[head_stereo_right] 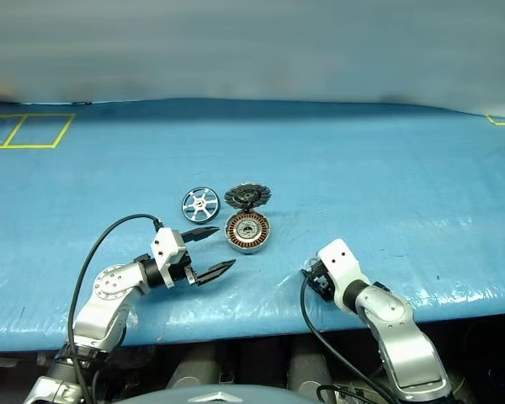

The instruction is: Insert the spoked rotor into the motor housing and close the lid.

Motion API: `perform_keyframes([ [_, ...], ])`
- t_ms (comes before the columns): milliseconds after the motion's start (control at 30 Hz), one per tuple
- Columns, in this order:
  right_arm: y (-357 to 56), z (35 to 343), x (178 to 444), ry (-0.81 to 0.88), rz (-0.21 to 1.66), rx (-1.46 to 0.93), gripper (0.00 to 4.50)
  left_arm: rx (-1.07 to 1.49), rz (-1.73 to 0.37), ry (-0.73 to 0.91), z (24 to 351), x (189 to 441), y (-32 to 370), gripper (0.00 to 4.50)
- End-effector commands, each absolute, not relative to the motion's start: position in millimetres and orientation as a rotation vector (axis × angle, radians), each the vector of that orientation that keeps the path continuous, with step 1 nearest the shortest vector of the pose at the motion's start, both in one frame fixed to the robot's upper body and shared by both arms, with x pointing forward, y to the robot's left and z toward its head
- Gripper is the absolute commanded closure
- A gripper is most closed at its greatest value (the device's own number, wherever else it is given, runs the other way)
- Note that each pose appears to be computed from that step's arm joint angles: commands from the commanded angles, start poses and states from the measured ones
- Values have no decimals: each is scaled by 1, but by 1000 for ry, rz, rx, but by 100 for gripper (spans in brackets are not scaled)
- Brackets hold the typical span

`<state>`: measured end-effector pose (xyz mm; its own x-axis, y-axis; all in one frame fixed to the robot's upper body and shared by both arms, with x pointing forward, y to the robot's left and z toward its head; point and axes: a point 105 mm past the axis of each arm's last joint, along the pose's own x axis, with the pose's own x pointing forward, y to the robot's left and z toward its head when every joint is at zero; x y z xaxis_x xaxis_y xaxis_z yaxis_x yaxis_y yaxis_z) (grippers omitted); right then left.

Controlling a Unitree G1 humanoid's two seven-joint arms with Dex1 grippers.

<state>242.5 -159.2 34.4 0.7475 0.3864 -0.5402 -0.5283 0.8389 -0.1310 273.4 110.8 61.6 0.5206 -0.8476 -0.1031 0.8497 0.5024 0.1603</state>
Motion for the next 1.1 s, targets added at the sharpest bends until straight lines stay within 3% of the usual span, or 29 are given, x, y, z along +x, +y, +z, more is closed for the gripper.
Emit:
perform_keyframes([
  [33, -180, 13, 234, 644, 434, -282, 214, 218, -1035, -33, 69, 275, 108, 0],
  [200, -179, 13, 235, 646, 444, -281, 372, 218, -1029, -39, 69, 275, 108, 0],
  [433, -169, 20, 236, 616, 496, -267, 373, 218, -1021, -41, 69, 275, 110, 0],
  [567, -129, 56, 236, 439, 683, -213, 373, 220, -1017, -38, 68, 274, 113, 0],
  [833, -100, 108, 260, 204, 746, -231, 373, 163, -977, -32, 68, 278, 116, 0],
  [1100, -73, 107, 291, 182, 801, -251, 373, 180, -973, -48, 68, 277, 115, 0],
])
